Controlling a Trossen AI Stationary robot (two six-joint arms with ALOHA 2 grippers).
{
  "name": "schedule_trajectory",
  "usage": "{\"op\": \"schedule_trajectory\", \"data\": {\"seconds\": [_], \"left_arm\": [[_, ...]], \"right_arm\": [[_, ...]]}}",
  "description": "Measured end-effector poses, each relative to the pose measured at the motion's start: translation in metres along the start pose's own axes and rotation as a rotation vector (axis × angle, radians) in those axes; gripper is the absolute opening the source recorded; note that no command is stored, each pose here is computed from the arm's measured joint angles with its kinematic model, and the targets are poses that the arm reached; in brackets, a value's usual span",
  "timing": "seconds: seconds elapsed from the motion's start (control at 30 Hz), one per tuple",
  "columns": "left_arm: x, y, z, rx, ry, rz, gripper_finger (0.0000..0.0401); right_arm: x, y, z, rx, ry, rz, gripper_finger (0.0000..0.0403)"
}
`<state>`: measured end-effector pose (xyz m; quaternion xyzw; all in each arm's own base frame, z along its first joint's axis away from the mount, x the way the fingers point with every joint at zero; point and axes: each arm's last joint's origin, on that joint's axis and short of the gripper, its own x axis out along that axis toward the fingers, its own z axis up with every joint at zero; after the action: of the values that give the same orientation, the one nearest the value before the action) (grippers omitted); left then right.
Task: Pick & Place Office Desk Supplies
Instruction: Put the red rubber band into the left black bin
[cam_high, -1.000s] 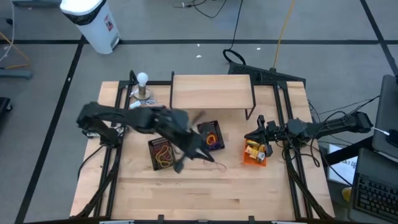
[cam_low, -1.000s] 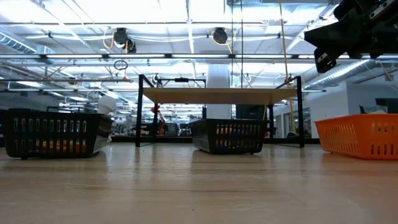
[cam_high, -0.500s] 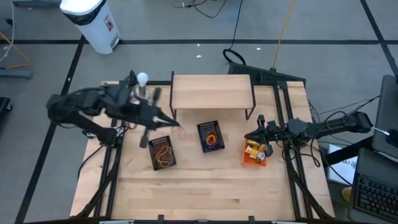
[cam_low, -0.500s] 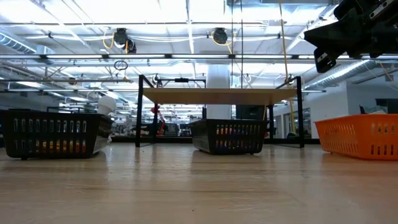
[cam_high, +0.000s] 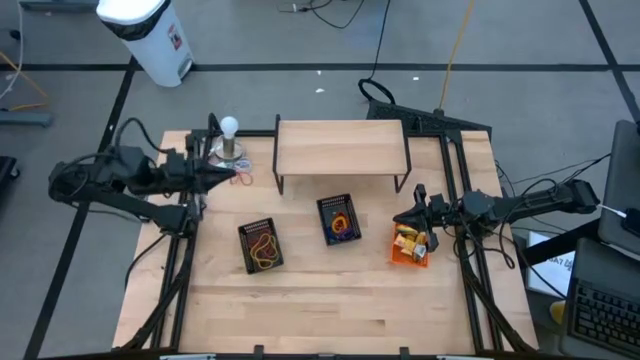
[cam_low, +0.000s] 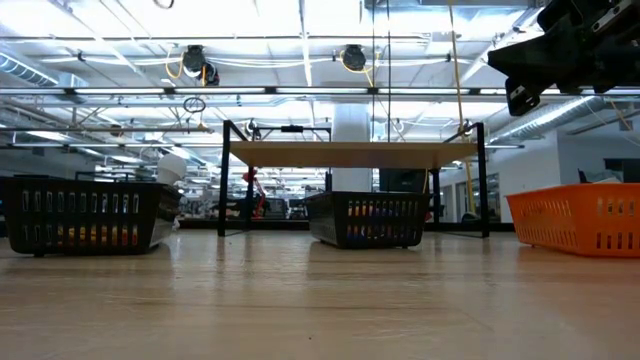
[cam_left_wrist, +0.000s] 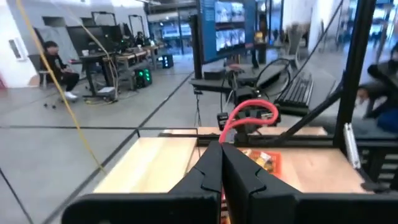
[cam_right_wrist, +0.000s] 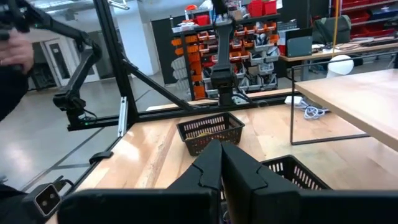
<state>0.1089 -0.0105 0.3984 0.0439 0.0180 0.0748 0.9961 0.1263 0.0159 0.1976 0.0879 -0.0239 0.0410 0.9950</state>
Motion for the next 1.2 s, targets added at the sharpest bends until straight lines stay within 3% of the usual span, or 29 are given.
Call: {"op": "schedule_trajectory", "data": {"seconds": [0.23, 0.5, 0.77, 1.2], "left_arm": [[-0.015, 0.001, -0.059, -0.13, -0.039, 0.035, 0.0], [-0.003, -0.008, -0.124, -0.114, -0.088, 0.031, 0.0], [-0.013, -0.008, -0.164, -0.184, -0.126, 0.022, 0.0], [-0.01, -0.017, -0.213, -0.106, -0.124, -0.062, 0.0]], "right_arm": [[0.0, -0.001, 0.0, -0.049, 0.001, -0.021, 0.0], [0.0, -0.002, -0.006, -0.129, 0.01, -0.023, 0.0], [-0.003, -0.005, -0.017, -0.136, -0.032, -0.06, 0.0], [-0.003, -0.006, -0.018, -0.155, -0.026, -0.096, 0.0]]}}
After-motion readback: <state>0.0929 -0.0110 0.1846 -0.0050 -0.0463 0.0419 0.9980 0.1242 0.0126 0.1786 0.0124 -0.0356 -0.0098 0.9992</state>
